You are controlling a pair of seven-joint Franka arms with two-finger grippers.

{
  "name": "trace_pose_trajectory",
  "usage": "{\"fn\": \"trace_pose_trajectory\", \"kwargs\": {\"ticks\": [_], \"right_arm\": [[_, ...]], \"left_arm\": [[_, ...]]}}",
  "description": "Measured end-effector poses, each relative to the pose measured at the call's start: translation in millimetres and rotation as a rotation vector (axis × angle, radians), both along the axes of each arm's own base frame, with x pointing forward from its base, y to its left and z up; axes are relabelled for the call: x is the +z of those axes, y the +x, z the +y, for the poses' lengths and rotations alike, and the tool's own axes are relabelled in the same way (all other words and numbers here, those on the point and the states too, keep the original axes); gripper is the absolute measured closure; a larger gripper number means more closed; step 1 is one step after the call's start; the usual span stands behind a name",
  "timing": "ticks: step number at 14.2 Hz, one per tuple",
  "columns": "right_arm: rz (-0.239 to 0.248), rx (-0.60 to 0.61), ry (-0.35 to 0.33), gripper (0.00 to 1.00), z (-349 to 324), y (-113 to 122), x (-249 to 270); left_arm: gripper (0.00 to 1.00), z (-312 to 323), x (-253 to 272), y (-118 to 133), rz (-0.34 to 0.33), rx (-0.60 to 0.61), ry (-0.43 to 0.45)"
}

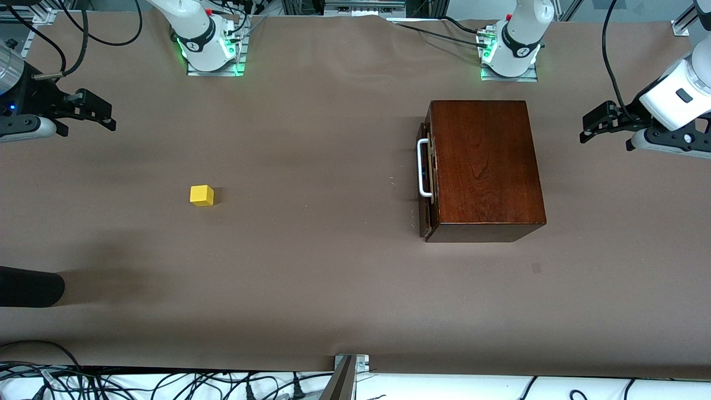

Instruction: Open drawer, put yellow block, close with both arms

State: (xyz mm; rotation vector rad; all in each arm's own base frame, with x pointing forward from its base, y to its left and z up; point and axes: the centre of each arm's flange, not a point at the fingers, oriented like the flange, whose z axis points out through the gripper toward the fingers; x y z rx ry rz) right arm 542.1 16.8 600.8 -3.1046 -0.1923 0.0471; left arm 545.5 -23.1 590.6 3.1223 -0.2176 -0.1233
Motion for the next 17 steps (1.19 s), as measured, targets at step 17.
{"fn": "trace_pose_trajectory", "kwargs": {"ticks": [17], "right_arm": [[-0.001, 0.0, 0.0, 0.0, 0.0, 0.1, 0.1]], "left_arm": [[0.0, -2.5, 1.1, 7.4, -0.006, -0.005, 0.0]]}}
